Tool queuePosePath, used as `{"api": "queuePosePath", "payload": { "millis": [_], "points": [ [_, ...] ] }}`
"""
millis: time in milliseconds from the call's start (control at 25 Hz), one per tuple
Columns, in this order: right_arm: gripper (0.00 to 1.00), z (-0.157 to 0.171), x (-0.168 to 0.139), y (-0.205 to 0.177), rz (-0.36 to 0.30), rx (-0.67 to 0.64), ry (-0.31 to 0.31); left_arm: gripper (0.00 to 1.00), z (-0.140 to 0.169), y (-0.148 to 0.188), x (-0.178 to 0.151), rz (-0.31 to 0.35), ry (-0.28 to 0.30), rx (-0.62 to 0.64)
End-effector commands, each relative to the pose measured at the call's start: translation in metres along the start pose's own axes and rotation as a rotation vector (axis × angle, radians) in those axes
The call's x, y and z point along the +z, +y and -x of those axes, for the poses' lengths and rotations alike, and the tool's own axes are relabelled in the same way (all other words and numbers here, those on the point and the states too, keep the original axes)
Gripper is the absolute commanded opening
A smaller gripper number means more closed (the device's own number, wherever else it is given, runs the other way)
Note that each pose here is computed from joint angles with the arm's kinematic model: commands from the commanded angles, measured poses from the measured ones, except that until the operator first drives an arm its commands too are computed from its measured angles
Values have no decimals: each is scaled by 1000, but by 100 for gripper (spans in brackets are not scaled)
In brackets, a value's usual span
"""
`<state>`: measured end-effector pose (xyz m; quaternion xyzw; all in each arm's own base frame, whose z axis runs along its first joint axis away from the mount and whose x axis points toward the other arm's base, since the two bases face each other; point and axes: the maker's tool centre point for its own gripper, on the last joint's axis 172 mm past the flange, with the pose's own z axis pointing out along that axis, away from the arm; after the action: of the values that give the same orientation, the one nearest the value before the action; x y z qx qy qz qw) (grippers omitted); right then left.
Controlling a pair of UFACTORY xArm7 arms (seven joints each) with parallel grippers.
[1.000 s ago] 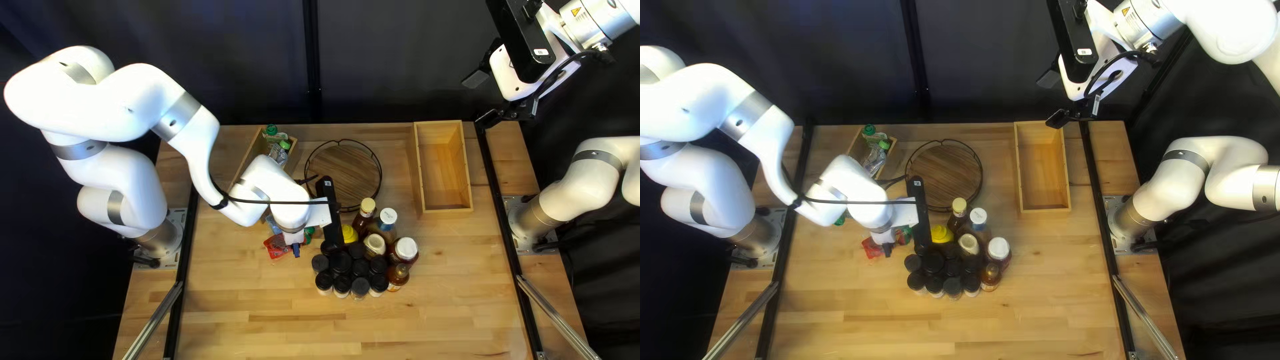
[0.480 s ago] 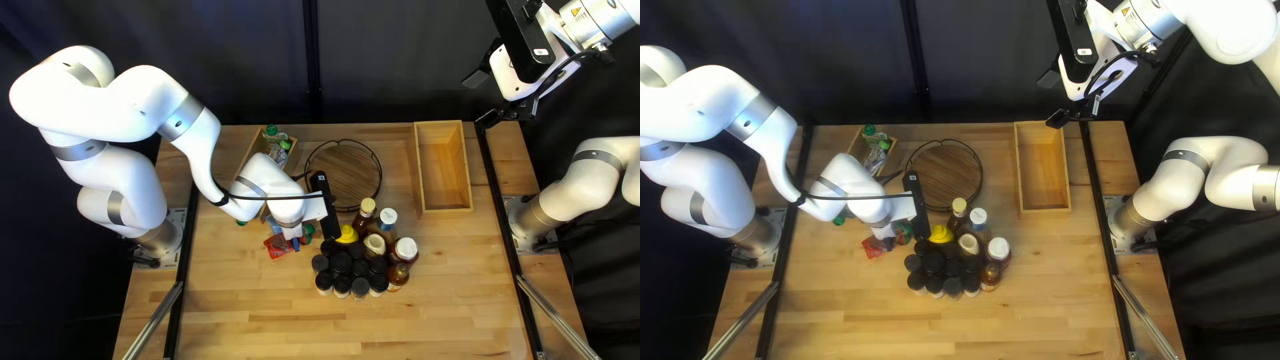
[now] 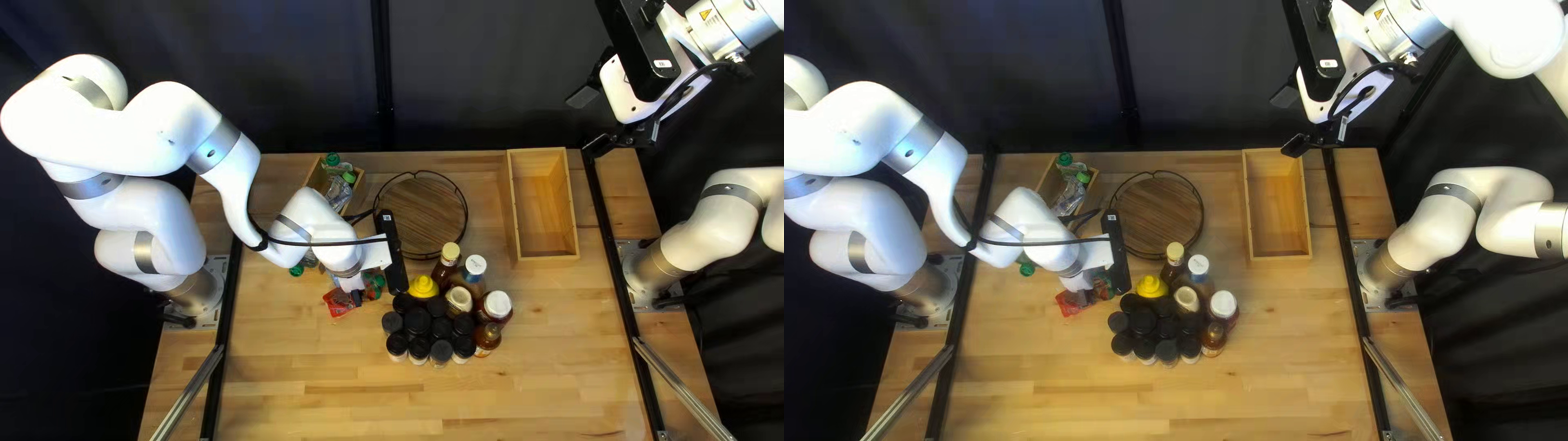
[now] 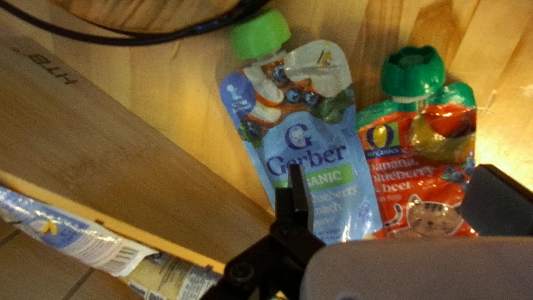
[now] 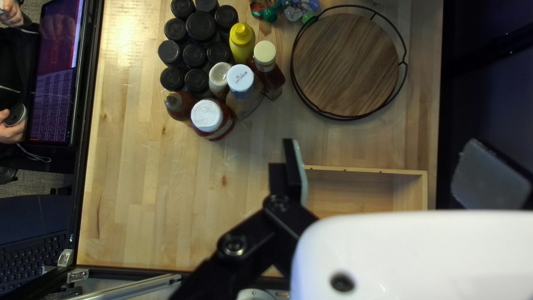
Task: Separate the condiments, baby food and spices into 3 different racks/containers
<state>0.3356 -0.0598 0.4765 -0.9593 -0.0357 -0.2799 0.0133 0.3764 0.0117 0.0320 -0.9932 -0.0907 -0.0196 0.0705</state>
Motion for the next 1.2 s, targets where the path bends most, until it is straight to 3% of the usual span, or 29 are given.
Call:
{"api": "queuePosePath", "payload": {
  "millis": [40,80,160,240,280,320,560,720,960,1080,1120,1160,1200],
  "points": [
    [100,0,0,0,0,0,0,100,3,-2,2,-2,0,0],
    [100,0,0,0,0,0,0,100,3,-2,3,-3,0,0],
    [100,0,0,0,0,0,0,89,5,-3,4,-4,-1,-1],
    [100,0,0,0,0,0,0,47,6,-3,4,-4,-1,0],
    [100,0,0,0,0,0,0,18,6,-3,5,-4,-1,0],
    [100,0,0,0,0,0,0,9,7,-4,6,-3,-1,0],
    [100,0,0,0,0,0,0,4,9,-5,9,-6,-3,-2],
    [100,0,0,0,0,0,0,0,9,-2,-13,-16,3,2],
    [100,0,0,0,0,0,0,0,2,7,-54,-39,3,14],
    [100,0,0,0,0,0,0,0,-1,8,-59,-52,0,15],
    [100,0,0,0,0,0,0,9,0,6,-56,-56,-2,13],
    [100,0,0,0,0,0,0,71,1,6,-53,-57,-3,13],
    [100,0,0,0,0,0,0,100,2,5,-50,-57,-4,14]
  ]
}}
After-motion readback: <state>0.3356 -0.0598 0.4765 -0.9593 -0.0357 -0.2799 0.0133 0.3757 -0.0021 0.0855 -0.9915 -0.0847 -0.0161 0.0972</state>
